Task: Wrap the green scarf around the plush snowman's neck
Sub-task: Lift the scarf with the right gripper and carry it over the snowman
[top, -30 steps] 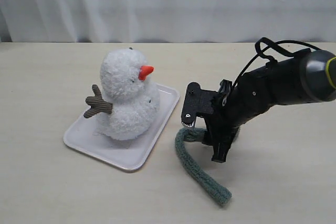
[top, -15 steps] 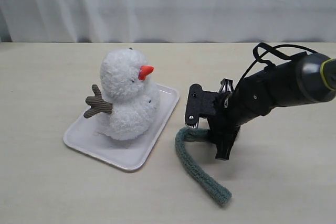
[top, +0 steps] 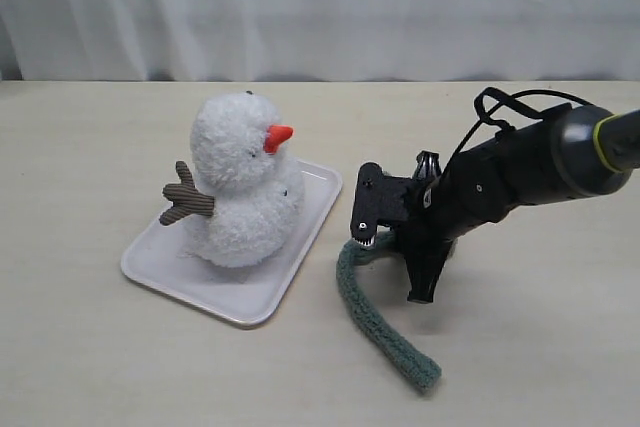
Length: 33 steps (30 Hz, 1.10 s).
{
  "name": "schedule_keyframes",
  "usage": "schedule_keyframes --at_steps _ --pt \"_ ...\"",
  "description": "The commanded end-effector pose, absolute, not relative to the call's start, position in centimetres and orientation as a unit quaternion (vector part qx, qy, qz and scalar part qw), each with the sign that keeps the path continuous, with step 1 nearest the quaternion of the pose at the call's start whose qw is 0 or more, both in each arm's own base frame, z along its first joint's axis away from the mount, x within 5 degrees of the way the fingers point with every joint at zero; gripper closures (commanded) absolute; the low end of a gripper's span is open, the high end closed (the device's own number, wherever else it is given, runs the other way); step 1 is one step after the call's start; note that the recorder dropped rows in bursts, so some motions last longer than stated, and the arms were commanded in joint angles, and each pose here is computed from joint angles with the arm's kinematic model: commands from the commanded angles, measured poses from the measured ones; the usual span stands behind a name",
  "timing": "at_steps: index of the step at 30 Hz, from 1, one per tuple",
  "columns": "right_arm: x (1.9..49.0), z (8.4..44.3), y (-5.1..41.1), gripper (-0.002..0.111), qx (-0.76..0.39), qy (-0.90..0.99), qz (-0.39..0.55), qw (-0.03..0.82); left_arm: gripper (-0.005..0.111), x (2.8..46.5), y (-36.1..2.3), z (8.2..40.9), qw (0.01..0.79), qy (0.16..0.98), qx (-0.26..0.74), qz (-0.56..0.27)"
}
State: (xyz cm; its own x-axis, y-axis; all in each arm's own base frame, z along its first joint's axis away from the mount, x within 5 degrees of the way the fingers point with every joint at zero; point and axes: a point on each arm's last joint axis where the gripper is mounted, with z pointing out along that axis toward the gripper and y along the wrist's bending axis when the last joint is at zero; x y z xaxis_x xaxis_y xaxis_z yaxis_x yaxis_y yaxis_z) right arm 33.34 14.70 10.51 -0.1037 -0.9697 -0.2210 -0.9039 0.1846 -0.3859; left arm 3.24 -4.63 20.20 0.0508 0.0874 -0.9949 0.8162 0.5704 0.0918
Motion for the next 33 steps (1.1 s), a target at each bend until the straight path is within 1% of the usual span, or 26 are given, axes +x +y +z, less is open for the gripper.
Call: schedule_keyframes --at_steps 1,4,8,9,12,16,17,21,25,29,33 --pt "32.5 10.0 14.4 0.104 -0.674 0.713 -0.079 0.176 0.107 3.2 -4.6 20.4 0.636 0.617 0.353 -0.300" --pt "32.3 11.3 15.0 0.104 -0.679 0.703 -0.083 0.192 0.107 3.2 -4.6 20.4 0.636 0.617 0.353 -0.300" --pt "32.1 13.9 15.5 0.104 -0.678 0.692 -0.093 0.229 0.107 3.2 -4.6 20.4 0.636 0.617 0.353 -0.300" --pt "31.8 15.7 15.7 0.104 -0.676 0.686 -0.100 0.251 0.107 3.2 -4.6 20.4 0.636 0.617 0.353 -0.300" --pt "31.5 18.2 15.6 0.104 -0.665 0.683 -0.106 0.282 0.107 3.2 -4.6 20.4 0.636 0.617 0.353 -0.300" --pt "29.8 23.6 14.8 0.104 -0.637 0.684 -0.110 0.338 0.107 3.2 -4.6 20.4 0.636 0.617 0.353 -0.300" --pt "29.1 25.6 14.6 0.104 -0.617 0.688 -0.103 0.369 0.107 3.2 -4.6 20.4 0.636 0.617 0.353 -0.300" --pt "26.6 30.7 13.7 0.104 -0.566 0.686 -0.084 0.449 0.107 3.2 -4.6 20.4 0.636 0.617 0.353 -0.300" --pt "24.5 34.0 13.0 0.104 -0.529 0.680 -0.063 0.504 0.107 3.2 -4.6 20.4 0.636 0.617 0.353 -0.300" --pt "22.9 36.0 12.2 0.104 -0.520 0.661 -0.072 0.536 0.107 3.2 -4.6 20.4 0.636 0.617 0.353 -0.300" --pt "21.0 37.5 12.9 0.104 -0.567 0.600 -0.093 0.557 0.107 3.2 -4.6 20.4 0.636 0.617 0.353 -0.300"
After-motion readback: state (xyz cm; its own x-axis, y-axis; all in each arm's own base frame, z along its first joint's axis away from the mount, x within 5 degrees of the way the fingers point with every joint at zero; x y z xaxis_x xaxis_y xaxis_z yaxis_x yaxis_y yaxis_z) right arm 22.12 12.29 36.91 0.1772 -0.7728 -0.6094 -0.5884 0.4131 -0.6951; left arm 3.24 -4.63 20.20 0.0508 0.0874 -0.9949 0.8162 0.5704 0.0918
